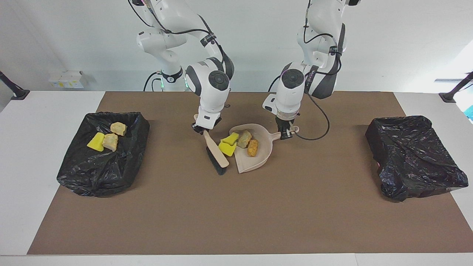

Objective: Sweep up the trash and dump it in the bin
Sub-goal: 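Carry the loaded dustpan with the left gripper while the right gripper sets the brush down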

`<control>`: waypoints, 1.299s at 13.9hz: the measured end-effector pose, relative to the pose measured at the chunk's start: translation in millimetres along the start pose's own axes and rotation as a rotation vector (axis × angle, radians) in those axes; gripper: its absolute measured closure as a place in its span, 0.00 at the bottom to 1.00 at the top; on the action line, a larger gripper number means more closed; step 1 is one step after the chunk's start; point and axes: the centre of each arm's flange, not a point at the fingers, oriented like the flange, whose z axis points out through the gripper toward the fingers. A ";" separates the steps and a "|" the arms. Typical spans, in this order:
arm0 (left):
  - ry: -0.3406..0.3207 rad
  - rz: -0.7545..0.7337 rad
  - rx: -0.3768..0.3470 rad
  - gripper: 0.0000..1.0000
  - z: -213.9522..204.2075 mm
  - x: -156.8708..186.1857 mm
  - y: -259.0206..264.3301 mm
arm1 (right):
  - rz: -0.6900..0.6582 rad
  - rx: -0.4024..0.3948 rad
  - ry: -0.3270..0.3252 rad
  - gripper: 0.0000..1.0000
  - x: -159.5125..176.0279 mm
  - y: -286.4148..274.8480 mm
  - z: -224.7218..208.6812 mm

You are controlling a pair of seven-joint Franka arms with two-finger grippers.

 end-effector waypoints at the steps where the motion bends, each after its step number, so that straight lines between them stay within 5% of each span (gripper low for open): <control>1: 0.000 0.000 0.000 0.69 0.0 0.0 0.0 | 0.042 0.053 0.000 0.75 -2.0 -16.5 -3.3; 7: 0.000 0.000 0.000 0.69 0.1 -0.1 0.0 | 0.373 0.269 -0.031 0.75 -2.1 -66.9 -21.4; 13: 0.004 0.023 0.004 0.69 0.1 -1.7 -2.0 | 0.443 0.276 -0.106 0.75 -5.1 -36.1 -40.5; 18: 0.014 0.080 0.015 0.69 1.3 -10.8 -10.5 | 0.475 0.273 -0.106 0.75 -25.2 12.8 -76.1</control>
